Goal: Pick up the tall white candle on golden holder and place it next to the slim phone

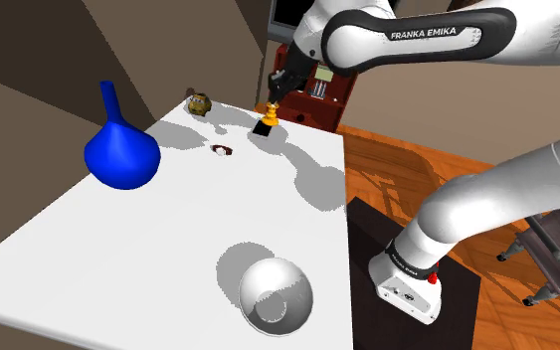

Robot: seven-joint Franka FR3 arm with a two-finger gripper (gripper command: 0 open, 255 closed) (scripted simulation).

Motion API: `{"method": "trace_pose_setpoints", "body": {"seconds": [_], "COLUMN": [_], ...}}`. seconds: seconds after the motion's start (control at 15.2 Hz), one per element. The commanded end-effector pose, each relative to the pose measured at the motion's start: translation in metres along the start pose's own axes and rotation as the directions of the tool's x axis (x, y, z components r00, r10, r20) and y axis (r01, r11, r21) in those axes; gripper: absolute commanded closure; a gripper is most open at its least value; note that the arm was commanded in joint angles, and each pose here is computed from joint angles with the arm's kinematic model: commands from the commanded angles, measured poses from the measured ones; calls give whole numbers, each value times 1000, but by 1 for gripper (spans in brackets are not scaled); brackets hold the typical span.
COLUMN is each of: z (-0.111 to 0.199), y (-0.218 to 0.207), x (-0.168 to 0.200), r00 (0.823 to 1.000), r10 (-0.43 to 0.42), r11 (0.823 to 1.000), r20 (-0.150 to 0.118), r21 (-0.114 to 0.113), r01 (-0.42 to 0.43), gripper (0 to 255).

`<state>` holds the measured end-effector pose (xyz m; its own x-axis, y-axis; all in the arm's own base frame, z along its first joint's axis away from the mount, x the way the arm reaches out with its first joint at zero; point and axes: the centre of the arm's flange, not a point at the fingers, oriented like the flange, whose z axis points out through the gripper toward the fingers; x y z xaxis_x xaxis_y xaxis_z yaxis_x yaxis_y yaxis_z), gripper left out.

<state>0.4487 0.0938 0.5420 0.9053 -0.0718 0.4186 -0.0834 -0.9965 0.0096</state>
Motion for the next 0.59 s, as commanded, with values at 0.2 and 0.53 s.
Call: {"method": "trace_pose_setpoints", "body": {"seconds": [0.2,0.53], "z": [18,38], "y": [49,96], "x": [43,86], "r00": [1000,1000], "r10": [-1,-1], "r11": [1000,1000], "r20": [-1,-1], "r21": [0,0], "r01": [1,1], "gripper": [255,255]}}
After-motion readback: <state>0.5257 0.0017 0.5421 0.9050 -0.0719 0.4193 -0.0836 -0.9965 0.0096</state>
